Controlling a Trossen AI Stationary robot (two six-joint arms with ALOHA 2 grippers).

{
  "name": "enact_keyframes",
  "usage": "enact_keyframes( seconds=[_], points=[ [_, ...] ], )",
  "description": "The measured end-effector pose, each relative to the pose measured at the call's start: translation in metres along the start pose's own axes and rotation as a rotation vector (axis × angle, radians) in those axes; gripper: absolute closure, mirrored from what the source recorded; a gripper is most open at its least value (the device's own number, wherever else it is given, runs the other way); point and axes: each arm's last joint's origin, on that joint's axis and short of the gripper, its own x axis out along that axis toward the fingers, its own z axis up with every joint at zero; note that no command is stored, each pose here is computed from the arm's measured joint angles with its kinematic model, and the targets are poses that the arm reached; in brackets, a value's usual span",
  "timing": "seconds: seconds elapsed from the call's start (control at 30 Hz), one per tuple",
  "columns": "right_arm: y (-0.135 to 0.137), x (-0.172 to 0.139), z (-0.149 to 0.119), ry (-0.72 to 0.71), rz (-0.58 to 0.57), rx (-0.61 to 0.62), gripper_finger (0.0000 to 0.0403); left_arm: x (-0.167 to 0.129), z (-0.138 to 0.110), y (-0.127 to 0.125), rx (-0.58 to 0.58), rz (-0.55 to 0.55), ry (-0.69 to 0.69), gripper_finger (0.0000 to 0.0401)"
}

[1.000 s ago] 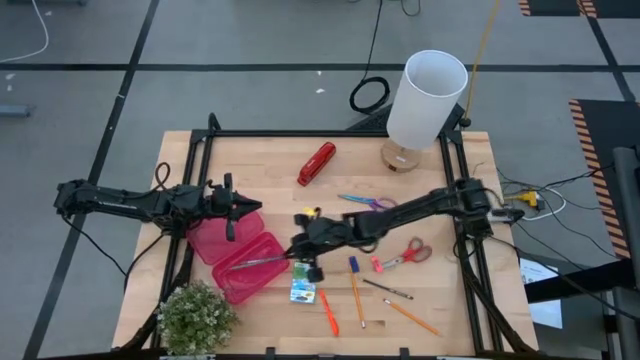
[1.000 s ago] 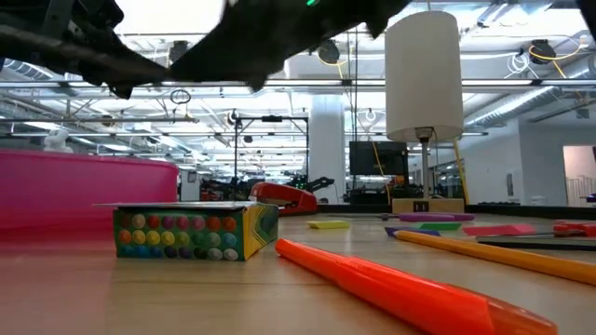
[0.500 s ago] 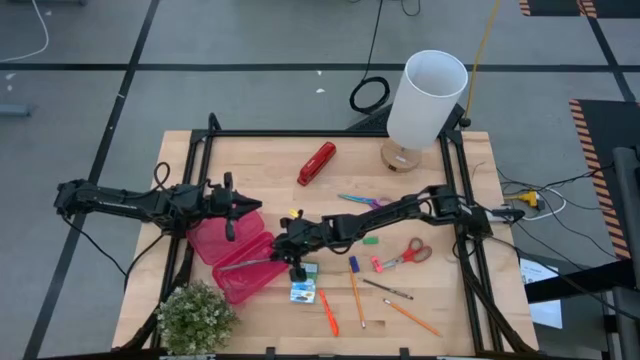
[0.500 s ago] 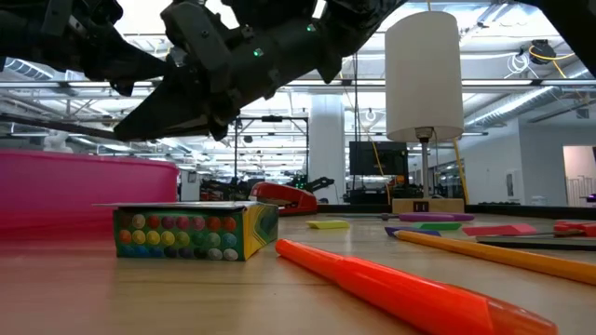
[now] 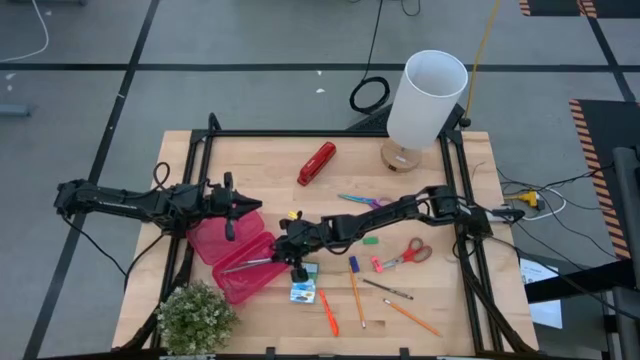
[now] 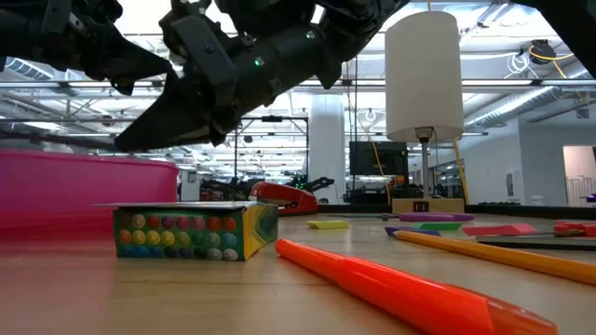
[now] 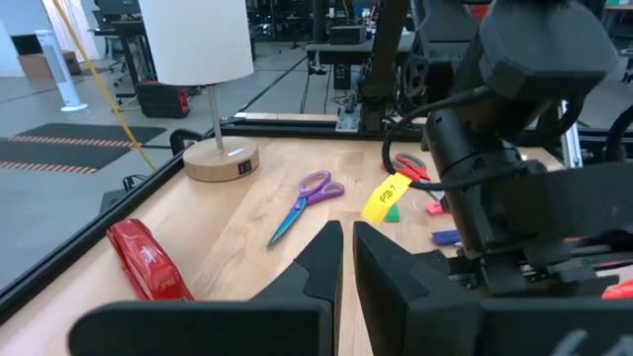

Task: Pack school essentials
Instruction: Put the dark blue pencil into the red supply box

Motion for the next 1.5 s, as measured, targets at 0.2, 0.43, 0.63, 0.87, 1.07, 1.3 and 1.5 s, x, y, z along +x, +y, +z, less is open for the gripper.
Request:
enact_keyframes(
  seconds=[0.2, 0.43, 0.63, 0.87, 1.07, 1.3, 1.5],
  points=[
    [0.0, 0.0, 0.0, 0.004, 0.0, -0.011, 0.0364, 0.0, 0.0, 0.0, 0.0, 0.0, 0.0, 0.0368],
    [-0.002, -0.002, -0.006, 0.072, -0.002, 0.002, 0.0332, 0.0, 0.0, 0.0, 0.0, -0.001, 0.0, 0.0368],
    [0.001, -0.022, 0.012, 0.081, -0.004, 0.004, 0.0305, 0.0, 0.0, 0.0, 0.001, -0.001, 0.001, 0.0368],
    [0.025, -0.065, 0.041, 0.122, 0.018, 0.0, 0.0285, 0.0, 0.0, 0.0, 0.001, -0.002, 0.002, 0.0368],
    [0.069, -0.103, 0.029, 0.276, -0.072, -0.025, 0.0284, 0.0, 0.0, -0.001, -0.004, -0.026, 0.003, 0.0368],
    [0.112, -0.154, -0.007, 0.316, -0.145, 0.075, 0.0284, 0.0, 0.0, -0.001, -0.004, -0.027, 0.004, 0.0368],
    [0.135, -0.194, -0.048, 0.333, -0.187, 0.203, 0.0284, 0.0, 0.0, -0.001, -0.02, -0.027, 0.004, 0.0368]
  ],
)
